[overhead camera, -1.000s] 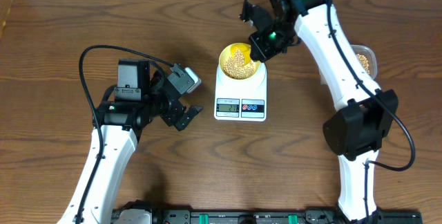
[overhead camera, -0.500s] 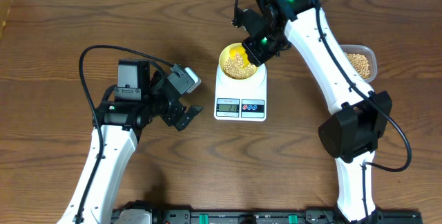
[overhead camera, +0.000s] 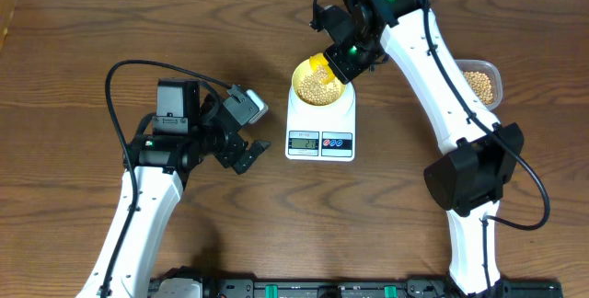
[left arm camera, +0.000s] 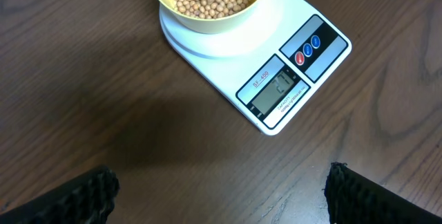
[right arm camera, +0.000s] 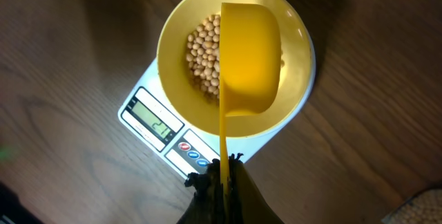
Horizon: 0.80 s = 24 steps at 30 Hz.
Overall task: Scoop item into bowl and weigh 50g on scale
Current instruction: 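Tilt the scoop to pour soybeans into the yellow bowl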
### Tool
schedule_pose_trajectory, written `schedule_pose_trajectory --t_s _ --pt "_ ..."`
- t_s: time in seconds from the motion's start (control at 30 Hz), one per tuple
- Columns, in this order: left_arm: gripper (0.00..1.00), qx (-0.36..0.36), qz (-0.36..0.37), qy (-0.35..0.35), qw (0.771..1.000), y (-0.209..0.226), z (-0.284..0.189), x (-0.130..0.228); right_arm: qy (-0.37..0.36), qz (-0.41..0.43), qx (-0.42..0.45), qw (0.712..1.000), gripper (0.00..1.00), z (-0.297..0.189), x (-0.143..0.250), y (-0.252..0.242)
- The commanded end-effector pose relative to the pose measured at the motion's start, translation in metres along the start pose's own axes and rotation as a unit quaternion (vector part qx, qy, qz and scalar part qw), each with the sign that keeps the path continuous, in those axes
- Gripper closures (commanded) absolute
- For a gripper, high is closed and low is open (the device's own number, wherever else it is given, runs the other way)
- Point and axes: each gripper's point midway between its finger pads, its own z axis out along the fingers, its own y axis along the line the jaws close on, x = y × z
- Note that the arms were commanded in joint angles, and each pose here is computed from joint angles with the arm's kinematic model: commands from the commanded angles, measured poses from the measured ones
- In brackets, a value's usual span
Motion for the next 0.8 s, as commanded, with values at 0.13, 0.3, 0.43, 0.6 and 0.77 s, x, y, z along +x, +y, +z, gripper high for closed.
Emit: schedule_pose_trajectory --t_s 0.13,0.3,0.43,0.6,0.77 --pt "0.02 -0.001 0.006 0.004 1.000 0.0016 0.0007 0.0017 0.002 -0.042 0.031 0.999 0.99 -0.0006 -0.0053 0.0075" --pt "0.02 -0.001 0.006 0.004 1.000 0.0016 0.0007 0.0017 0.009 -0.051 0.052 0.997 0.99 0.0004 -0.0045 0.0077" --pt "0.02 -0.001 0.006 0.004 1.000 0.0016 0.0007 0.0017 0.013 -0.058 0.068 0.996 0.99 0.0007 -0.0042 0.0069" --pt "0.02 -0.001 0.006 0.004 1.000 0.0016 0.0007 0.0017 0.017 -0.070 0.081 0.994 0.99 0.0012 -0.0045 0.0086" --pt "0.02 -0.001 0.006 0.004 1.000 0.0016 0.0007 0.0017 0.017 -0.071 0.081 0.994 0.99 0.0014 -0.0046 0.0095"
